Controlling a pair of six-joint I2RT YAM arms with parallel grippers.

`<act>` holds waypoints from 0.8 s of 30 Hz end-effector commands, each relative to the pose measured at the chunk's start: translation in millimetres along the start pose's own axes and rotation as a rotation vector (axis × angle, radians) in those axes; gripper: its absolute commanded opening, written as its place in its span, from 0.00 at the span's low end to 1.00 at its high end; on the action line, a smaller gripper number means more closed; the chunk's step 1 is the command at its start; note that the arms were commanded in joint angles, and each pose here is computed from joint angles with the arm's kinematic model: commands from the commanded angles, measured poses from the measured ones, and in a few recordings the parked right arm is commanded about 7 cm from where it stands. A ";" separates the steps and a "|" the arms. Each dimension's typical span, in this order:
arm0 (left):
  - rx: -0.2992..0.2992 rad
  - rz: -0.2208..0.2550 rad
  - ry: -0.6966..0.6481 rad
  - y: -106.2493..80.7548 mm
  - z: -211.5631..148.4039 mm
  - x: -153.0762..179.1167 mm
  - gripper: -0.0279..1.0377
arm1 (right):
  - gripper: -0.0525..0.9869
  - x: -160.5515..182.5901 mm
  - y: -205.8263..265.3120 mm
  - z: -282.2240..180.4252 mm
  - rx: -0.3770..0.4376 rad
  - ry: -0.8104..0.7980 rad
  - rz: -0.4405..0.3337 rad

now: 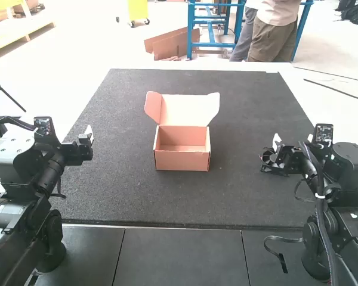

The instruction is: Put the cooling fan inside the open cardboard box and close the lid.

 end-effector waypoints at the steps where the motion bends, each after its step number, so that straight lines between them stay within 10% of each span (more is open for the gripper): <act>1: 0.010 0.010 -0.013 -0.4 -0.3 -0.2 0.93 | 0.93 0.4 -2.9 -0.5 0.024 -0.004 0.006; 15: 0.015 0.009 -0.029 -1.1 -0.3 -2.7 0.93 | 0.93 -6.2 -4.5 -0.6 0.034 -0.046 0.027; 24: 0.084 -0.013 -0.273 -10.8 -6.5 -40.5 0.93 | 0.93 -41.7 -12.0 -7.0 0.073 -0.278 0.086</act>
Point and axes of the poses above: each hand's point on the last joint's axis, 136 mm out from that joint toward the fingers, its own z axis out along the fingers, its own y axis along the line the jaws close on, x = y × z, the point moved 9 cm from there along -z, back along the fingers, and after that the axes turned 14 degrees about -z, right-handed, at the moved point
